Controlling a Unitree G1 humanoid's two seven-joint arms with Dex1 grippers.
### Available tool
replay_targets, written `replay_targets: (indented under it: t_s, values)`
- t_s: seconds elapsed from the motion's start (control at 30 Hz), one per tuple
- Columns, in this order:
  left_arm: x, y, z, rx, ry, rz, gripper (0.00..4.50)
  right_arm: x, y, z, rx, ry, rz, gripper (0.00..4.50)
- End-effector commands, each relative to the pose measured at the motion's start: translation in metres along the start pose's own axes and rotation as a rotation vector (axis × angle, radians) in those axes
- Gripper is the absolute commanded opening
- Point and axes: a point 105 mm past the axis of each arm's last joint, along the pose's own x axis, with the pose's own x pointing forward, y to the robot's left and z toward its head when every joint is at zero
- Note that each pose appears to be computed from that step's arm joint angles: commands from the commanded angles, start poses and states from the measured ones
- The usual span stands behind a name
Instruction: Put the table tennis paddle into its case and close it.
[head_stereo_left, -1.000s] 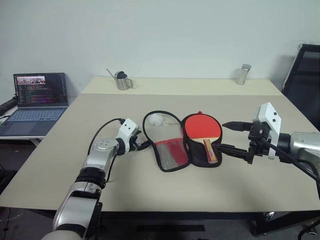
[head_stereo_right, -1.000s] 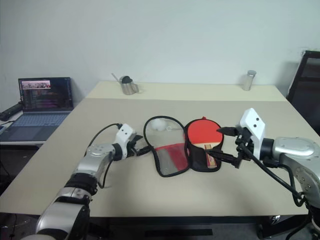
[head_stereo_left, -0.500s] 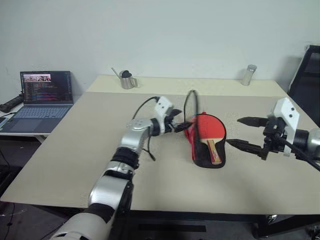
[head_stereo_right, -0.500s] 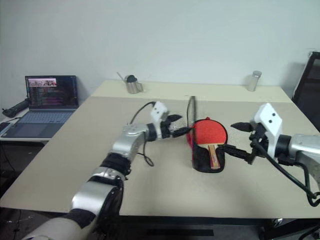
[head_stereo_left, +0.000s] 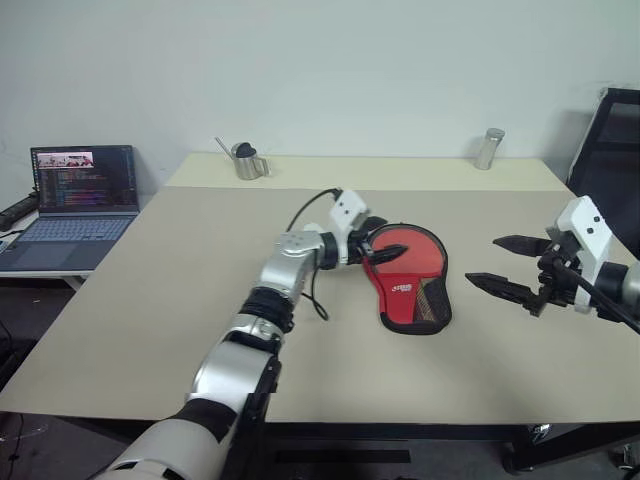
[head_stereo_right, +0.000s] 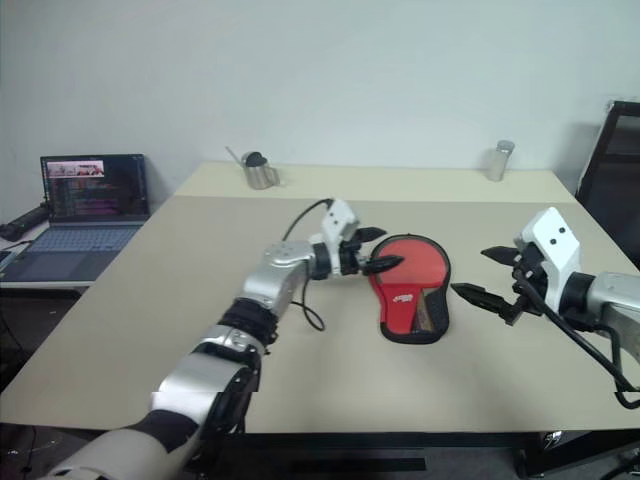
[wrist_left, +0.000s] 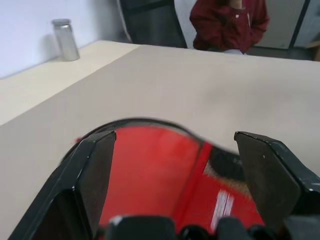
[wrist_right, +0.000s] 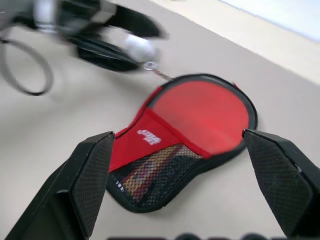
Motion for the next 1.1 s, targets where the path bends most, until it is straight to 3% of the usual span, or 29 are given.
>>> replay_targets:
  t_s: [0.03, 0.43, 0.73, 0.9, 1.1]
  values:
    - [-0.026, -0.009, 0.015, 0.037, -0.049, -0.11, 4.15, 0.009, -0.008, -0.005, 0.093, 0.019, -0.046, 4.48]
    - [-0.123, -0.016, 0.01, 0.013, 0.088, -0.105, 4.15, 0.061, -0.016, -0.045, 0.224, 0.099, -0.128, 4.48]
    - [-0.129, -0.014, 0.013, 0.037, 0.11, -0.052, 4.15, 0.104, -0.019, -0.06, 0.277, 0.103, -0.197, 4.48]
    - [-0.128, -0.015, 0.014, 0.044, 0.113, -0.049, 4.15, 0.107, -0.033, -0.07, 0.297, 0.118, -0.261, 4.48]
    - [-0.13, -0.016, 0.014, 0.049, 0.122, -0.051, 4.15, 0.105, -0.029, -0.075, 0.373, 0.127, -0.22, 4.48]
